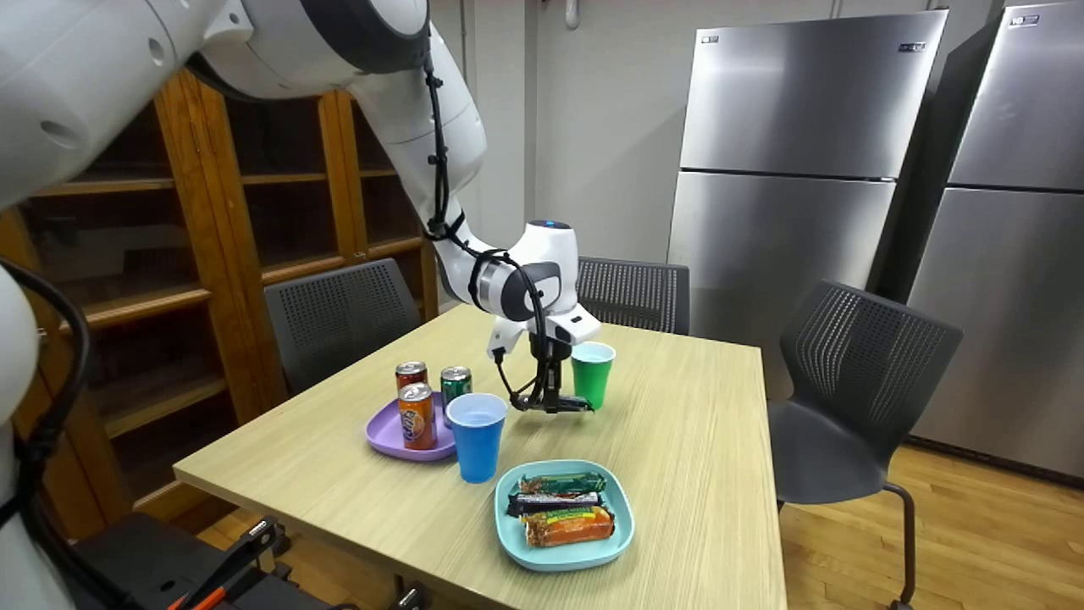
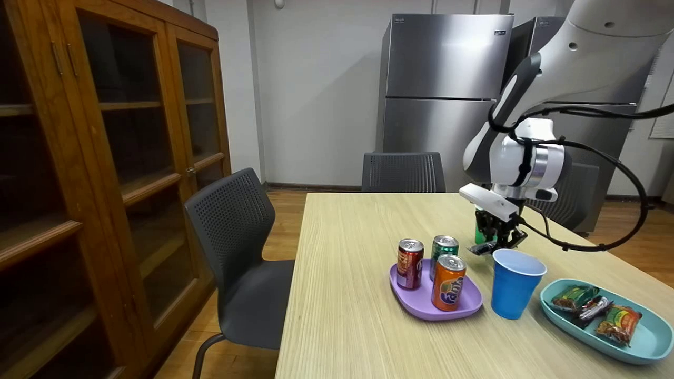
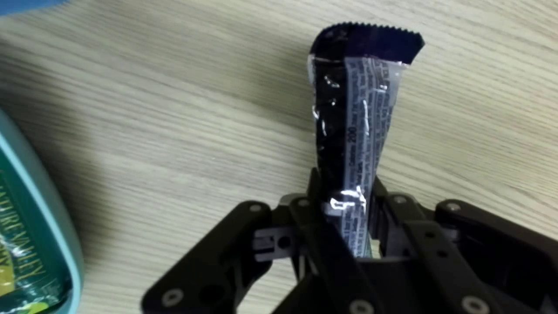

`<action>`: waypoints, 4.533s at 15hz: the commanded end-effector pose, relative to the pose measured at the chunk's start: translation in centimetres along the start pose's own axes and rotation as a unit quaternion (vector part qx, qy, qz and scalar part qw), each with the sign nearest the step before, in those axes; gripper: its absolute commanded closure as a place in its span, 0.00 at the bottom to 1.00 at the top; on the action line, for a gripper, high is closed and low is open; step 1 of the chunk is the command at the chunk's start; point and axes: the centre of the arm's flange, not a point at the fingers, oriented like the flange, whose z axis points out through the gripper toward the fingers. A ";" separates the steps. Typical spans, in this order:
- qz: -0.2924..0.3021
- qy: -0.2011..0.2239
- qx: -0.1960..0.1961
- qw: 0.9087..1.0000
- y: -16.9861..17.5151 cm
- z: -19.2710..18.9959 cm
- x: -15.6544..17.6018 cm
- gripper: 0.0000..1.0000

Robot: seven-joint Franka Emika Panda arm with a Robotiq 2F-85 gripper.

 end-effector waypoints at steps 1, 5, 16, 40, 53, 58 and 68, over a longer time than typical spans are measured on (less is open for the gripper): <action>0.003 -0.001 0.008 1.000 4.2 -3.5 -0.6 0.94; 0.005 0.008 0.004 1.000 8.2 -4.9 -0.4 0.94; -0.070 0.027 -0.031 0.997 18.0 -6.0 0.8 0.94; -0.141 0.010 -0.097 0.985 22.1 -4.2 0.0 0.32; -0.164 0.025 -0.046 0.985 20.4 -10.2 -0.7 0.00; -0.201 0.033 -0.021 0.979 20.2 -14.1 -2.1 0.00; -0.295 0.053 -0.007 0.954 20.3 -16.0 -5.6 0.00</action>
